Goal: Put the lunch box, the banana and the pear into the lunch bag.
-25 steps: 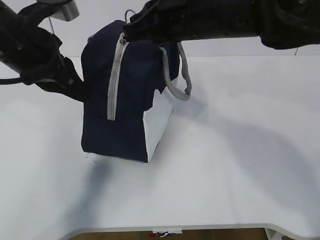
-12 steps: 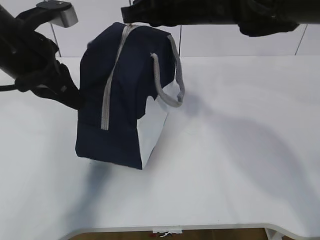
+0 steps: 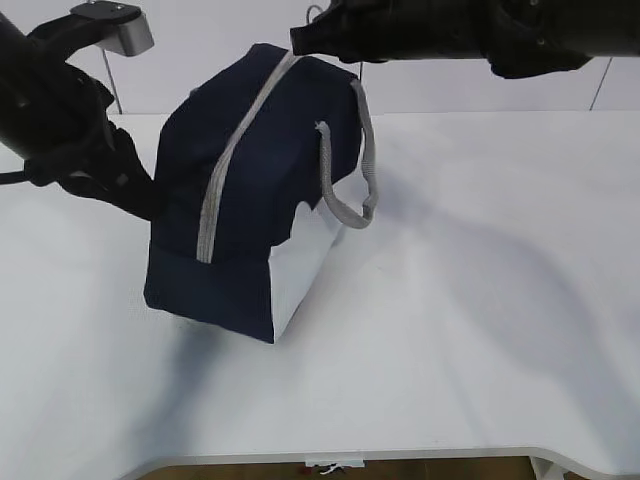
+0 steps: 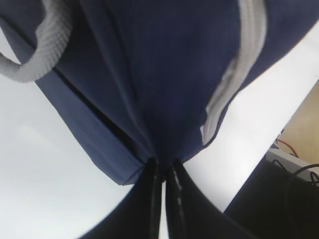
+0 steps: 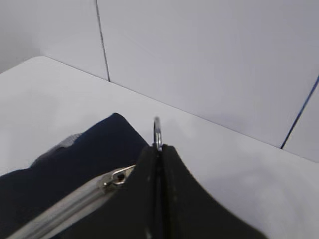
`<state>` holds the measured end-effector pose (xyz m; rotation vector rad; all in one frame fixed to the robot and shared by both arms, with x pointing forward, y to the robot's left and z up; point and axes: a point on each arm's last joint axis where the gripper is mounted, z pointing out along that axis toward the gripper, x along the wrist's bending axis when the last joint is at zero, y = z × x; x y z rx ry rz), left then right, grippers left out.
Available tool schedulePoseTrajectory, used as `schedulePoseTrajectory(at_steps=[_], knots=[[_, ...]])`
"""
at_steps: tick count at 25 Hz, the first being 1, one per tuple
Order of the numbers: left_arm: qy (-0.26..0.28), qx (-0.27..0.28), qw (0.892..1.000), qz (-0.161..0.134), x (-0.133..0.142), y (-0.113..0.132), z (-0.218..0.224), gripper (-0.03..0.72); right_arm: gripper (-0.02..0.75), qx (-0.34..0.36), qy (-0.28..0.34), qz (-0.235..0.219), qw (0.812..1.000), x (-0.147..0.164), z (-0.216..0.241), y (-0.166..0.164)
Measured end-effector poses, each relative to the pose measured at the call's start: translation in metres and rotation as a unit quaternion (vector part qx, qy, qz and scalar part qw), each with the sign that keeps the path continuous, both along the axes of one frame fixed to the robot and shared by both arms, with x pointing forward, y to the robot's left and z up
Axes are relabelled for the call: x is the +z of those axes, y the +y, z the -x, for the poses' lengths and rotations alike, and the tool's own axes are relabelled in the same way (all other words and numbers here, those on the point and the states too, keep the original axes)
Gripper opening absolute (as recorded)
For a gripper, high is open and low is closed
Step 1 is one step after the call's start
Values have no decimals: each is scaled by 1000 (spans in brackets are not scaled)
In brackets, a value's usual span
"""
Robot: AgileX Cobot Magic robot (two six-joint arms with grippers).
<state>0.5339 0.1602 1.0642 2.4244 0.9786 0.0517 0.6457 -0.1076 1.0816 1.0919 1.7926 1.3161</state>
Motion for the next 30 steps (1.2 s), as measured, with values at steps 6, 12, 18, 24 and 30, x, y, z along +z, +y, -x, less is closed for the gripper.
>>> schedulePoseTrajectory(at_steps=[6, 12, 18, 24, 30], knots=[[-14, -2, 1000, 2, 10, 3, 6, -11, 13, -21, 10, 6, 1000, -12, -13, -12], [-15, -7, 1000, -2, 15, 4, 10, -11, 13, -28, 13, 7, 999, -24, -32, -12], [-11, -9, 1000, -6, 14, 5, 11, -11, 13, -28, 30, -13, 999, -35, -47, -16], [-4, -11, 1000, -12, 13, 6, 12, -11, 13, 17, 44, -33, 998, -30, -45, -9], [25, 9, 1000, -8, 17, 6, 15, 59, 13, 60, 58, -45, 996, -28, -41, -2]])
